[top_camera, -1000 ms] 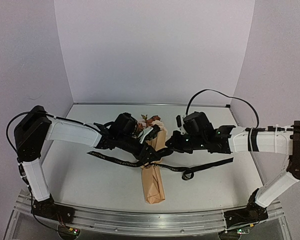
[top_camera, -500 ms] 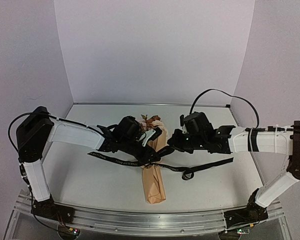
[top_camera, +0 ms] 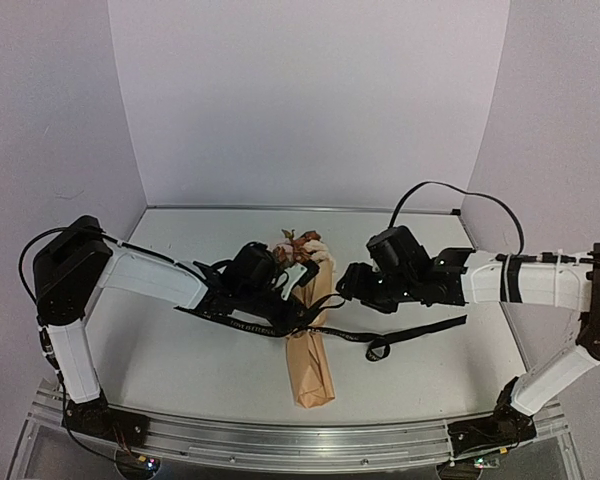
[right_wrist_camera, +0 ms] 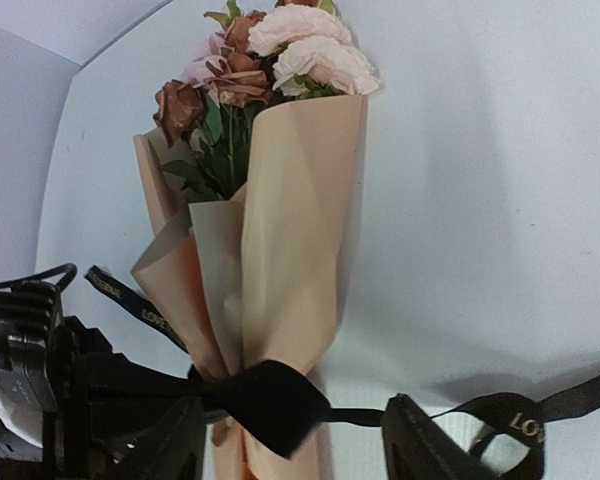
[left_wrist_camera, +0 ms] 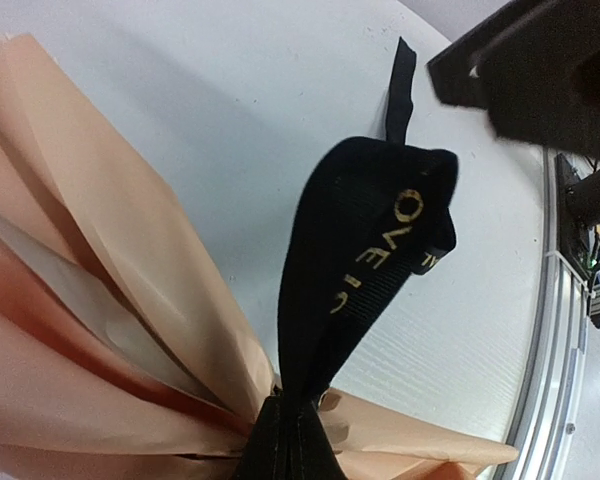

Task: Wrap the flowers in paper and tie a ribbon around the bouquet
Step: Cross the half-tied ribbon over the folded bouquet.

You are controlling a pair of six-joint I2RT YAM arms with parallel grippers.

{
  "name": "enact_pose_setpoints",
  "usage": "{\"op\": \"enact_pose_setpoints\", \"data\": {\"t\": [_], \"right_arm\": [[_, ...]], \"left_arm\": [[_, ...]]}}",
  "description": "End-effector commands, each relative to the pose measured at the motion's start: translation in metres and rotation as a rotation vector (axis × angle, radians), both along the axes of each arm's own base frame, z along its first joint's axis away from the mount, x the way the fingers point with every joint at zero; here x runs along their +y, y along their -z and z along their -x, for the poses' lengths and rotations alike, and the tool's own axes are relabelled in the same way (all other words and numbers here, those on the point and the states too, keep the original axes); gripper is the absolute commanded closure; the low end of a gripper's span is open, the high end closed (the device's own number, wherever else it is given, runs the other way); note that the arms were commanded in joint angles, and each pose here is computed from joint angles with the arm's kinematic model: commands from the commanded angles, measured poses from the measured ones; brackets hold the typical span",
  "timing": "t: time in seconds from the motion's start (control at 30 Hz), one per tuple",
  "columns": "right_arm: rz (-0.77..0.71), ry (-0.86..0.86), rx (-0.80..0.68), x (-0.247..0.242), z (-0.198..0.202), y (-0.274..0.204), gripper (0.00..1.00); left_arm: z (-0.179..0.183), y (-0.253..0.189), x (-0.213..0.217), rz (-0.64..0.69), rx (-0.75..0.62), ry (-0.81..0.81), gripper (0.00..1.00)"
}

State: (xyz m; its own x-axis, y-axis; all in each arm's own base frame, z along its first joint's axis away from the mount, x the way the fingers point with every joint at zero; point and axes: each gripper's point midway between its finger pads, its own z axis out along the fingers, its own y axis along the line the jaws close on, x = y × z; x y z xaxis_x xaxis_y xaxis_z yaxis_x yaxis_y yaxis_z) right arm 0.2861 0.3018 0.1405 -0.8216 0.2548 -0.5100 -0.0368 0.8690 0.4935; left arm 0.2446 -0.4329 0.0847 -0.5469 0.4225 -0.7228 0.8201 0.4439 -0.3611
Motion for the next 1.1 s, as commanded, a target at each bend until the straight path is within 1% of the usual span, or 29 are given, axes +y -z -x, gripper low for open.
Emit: {"op": "enact_pose_setpoints", "data": {"t": [0.0, 0.13, 0.27, 0.37, 0.57, 0.7, 0.9, 0.97, 1.07], "right_arm": [[0.107, 0.106, -0.009, -0.051, 0.016, -0.011, 0.31], [0.167, 0.172, 0.063, -0.087, 0.038, 0.022, 0.33], [0.208, 0.251, 0.125, -0.115, 0.048, 0.050, 0.38], [0.223, 0.332, 0.192, -0.135, 0.043, 0.067, 0.40], [0.260, 0.464, 0.273, -0.158, 0.026, 0.089, 0.40], [0.264, 0.570, 0.360, -0.174, 0.018, 0.110, 0.40], [0.308, 0.644, 0.384, -0.188, 0.004, 0.123, 0.41], [0.327, 0.648, 0.401, -0.189, 0.005, 0.130, 0.44], [0.350, 0.657, 0.423, -0.191, 0.006, 0.139, 0.52]], "left_arm": [[-0.006, -0.036, -0.003, 0.094, -0.097, -0.019, 1.00], [-0.007, -0.042, -0.001, 0.110, -0.114, -0.026, 1.00], [-0.007, -0.045, -0.001, 0.118, -0.121, -0.024, 1.00], [-0.006, -0.046, -0.001, 0.120, -0.120, -0.021, 1.00], [-0.006, -0.049, -0.001, 0.118, -0.127, -0.018, 1.00], [-0.006, -0.051, -0.001, 0.120, -0.133, -0.017, 1.00], [-0.006, -0.050, -0.002, 0.118, -0.135, -0.012, 1.00], [-0.007, -0.050, -0.002, 0.117, -0.136, -0.011, 1.00], [-0.007, -0.052, -0.003, 0.117, -0.143, -0.007, 1.00]]}}
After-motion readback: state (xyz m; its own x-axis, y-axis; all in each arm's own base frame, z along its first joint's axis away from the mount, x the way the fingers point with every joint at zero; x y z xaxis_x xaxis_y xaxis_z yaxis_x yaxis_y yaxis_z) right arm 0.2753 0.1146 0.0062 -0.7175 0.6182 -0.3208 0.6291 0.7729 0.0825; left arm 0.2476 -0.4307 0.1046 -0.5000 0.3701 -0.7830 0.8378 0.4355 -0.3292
